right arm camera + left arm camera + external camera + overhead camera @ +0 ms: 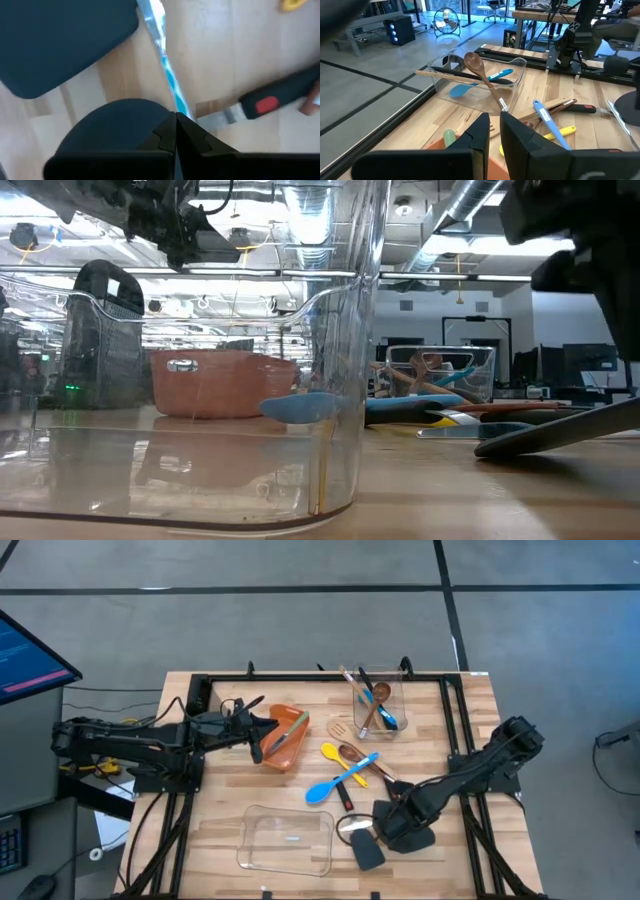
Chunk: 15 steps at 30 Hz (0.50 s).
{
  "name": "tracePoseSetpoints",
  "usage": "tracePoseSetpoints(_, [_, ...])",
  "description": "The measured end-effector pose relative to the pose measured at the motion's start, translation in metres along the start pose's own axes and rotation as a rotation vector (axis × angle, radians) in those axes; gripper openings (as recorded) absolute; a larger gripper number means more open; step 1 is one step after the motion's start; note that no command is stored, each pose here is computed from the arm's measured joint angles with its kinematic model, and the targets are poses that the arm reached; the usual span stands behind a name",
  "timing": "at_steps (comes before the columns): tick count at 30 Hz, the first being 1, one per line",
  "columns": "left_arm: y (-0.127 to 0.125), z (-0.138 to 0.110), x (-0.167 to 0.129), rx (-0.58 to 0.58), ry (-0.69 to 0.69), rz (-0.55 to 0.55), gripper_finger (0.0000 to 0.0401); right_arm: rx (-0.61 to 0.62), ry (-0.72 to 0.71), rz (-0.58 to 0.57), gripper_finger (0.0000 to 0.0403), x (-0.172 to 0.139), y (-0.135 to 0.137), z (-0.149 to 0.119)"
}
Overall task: Pick & Place Kitchen Items
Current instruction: Put the table knife into the orange bin
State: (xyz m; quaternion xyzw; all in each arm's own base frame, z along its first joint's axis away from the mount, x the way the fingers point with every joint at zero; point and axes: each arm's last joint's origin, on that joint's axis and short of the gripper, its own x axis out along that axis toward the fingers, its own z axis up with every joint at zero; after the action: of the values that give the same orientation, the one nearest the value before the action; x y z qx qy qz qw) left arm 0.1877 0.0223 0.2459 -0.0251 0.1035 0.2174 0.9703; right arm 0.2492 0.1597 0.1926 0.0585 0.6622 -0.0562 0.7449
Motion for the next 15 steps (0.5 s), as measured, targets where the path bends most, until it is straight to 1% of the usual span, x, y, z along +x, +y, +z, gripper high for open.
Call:
tracePoseSetpoints(4, [0.000,0.000,0.000,-0.001,-0.001,0.000,0.0030,-0.047,0.022,0.022,0.0000,0.006,-0.003,0.006])
tracePoseSetpoints(10, [0.000,0.001,0.000,-0.002,-0.006,0.000,0.0030,-0.094,-0.069,0.060,0.0000,-0.009,-0.017,0.019])
tracePoseSetpoints(15, [0.000,0.001,0.000,-0.001,-0.006,0.000,0.0030,-0.080,-0.124,0.078,0.0000,-0.019,-0.027,0.019])
